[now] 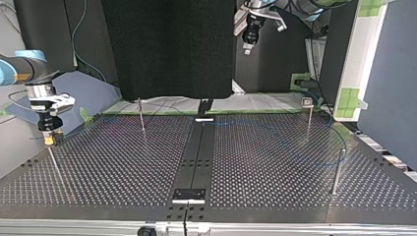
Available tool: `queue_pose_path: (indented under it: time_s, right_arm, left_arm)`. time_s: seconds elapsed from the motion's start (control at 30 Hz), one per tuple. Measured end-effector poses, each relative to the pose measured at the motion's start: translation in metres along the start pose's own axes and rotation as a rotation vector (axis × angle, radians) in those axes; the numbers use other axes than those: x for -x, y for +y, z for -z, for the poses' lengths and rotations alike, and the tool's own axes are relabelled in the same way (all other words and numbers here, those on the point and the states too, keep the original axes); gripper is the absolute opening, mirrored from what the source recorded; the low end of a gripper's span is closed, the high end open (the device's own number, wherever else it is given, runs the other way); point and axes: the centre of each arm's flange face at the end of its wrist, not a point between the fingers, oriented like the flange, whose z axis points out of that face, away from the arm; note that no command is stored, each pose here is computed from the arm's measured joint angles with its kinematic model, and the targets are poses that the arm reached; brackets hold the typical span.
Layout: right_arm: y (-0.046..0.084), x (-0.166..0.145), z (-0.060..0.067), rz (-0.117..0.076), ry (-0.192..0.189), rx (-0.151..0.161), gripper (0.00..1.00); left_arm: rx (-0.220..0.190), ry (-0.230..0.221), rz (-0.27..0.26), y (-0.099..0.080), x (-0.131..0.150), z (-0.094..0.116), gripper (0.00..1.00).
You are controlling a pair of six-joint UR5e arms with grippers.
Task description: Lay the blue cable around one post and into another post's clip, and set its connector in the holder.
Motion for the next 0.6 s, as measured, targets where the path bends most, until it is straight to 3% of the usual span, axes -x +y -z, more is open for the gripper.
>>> queue_pose_path:
  time_s: [0.6]
  right_arm:
    - [0.0015, 0.0000, -0.0019, -0.004, 0.016, 0.003, 0.00]
  left_arm:
    - [0.000, 0.000, 0.000, 0.0001, -0.0001, 0.0001, 1.00]
